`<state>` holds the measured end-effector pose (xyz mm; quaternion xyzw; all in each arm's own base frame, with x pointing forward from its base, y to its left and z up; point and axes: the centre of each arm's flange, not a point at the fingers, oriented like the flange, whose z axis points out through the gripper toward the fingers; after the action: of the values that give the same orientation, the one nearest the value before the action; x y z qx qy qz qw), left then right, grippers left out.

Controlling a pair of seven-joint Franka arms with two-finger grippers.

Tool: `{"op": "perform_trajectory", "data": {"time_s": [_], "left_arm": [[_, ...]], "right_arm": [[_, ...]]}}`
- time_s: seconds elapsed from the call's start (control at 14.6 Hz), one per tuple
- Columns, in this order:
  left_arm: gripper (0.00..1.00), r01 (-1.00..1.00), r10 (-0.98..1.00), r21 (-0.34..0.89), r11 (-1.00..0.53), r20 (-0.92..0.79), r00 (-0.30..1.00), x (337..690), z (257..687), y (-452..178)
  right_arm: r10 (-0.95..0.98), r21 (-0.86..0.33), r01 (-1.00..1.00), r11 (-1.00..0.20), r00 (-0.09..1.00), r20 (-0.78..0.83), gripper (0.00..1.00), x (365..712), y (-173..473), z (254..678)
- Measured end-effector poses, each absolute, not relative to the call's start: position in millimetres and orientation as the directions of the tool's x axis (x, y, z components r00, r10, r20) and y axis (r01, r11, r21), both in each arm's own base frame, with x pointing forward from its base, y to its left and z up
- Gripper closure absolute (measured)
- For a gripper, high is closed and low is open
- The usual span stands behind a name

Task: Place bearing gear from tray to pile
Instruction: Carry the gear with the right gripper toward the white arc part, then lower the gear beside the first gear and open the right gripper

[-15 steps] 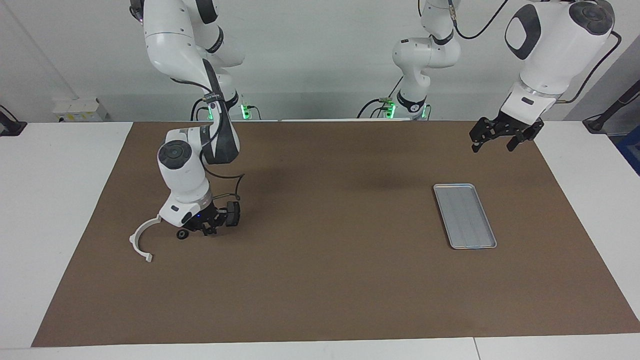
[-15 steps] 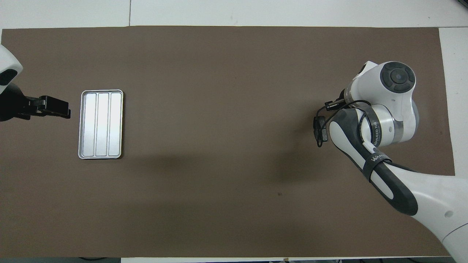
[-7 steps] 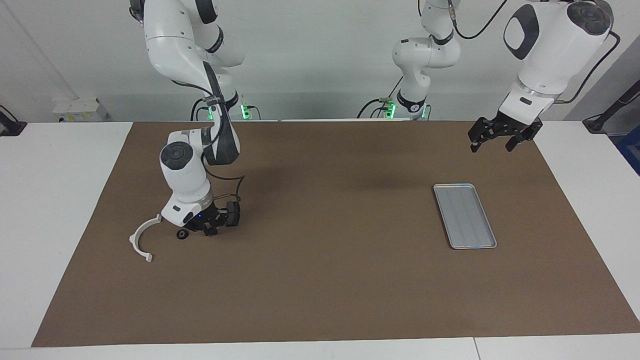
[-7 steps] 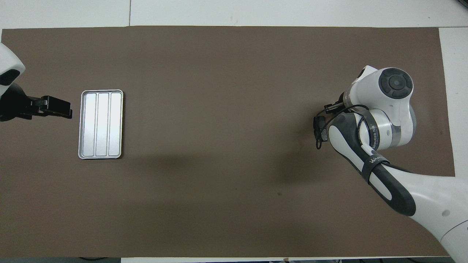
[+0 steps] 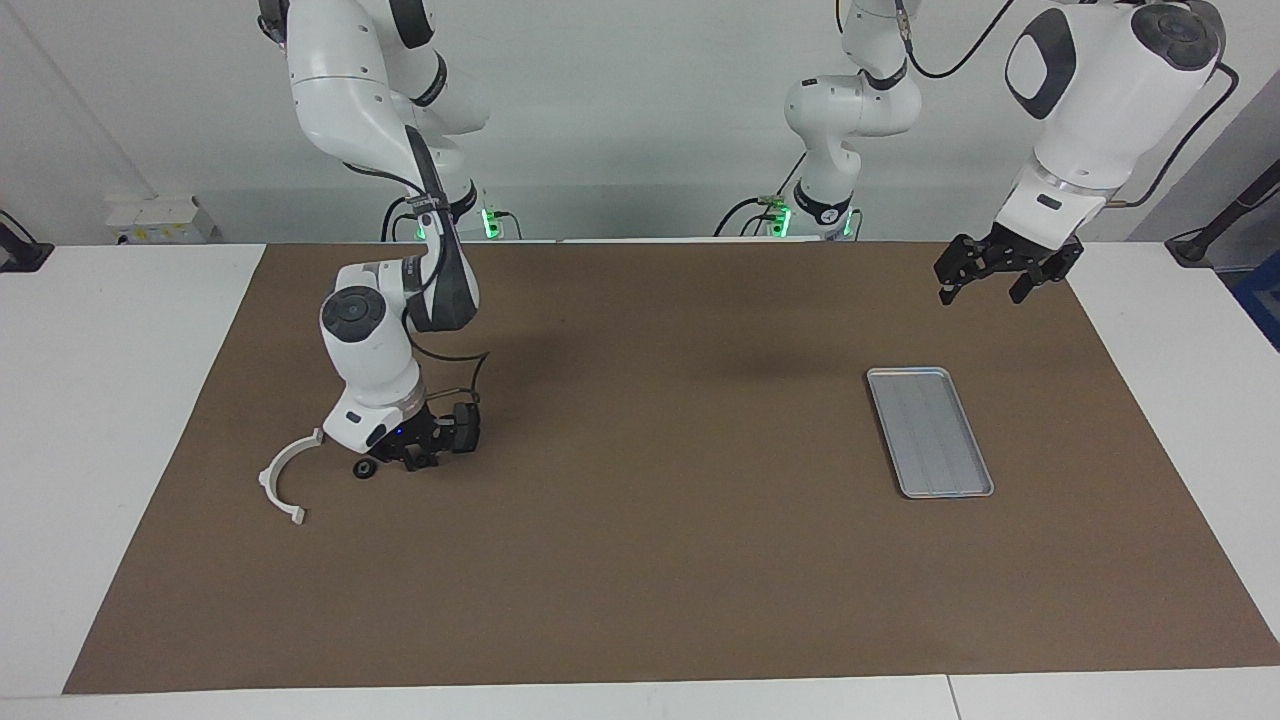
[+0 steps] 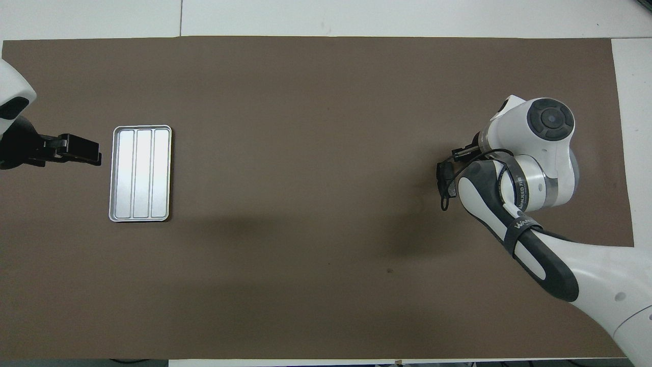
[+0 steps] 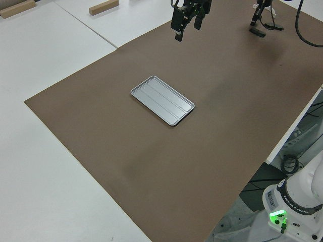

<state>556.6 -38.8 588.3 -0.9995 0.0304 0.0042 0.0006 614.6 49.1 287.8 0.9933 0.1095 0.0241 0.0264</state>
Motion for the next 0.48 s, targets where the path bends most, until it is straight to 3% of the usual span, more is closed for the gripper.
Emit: {"op": "perform_trajectory", "data": {"time_s": [0.27,0.34,0.48], "left_arm": [[0.00,-0.061,-0.061,-0.001,-0.998,-0.008,0.998,557,588,-39],[0.00,-0.061,-0.061,-0.001,-0.998,-0.008,0.998,557,588,-39],[0.00,-0.061,-0.061,-0.001,-0.998,-0.008,0.998,557,588,-39]], "right_arm": [[0.205,0.058,0.203,-0.977,0.978,0.035,0.07,624,49,316],[0.184,0.055,0.182,-0.982,0.982,0.040,0.00,631,50,343],[0.141,0.056,0.136,-0.989,0.986,0.085,0.00,644,48,412]]}}
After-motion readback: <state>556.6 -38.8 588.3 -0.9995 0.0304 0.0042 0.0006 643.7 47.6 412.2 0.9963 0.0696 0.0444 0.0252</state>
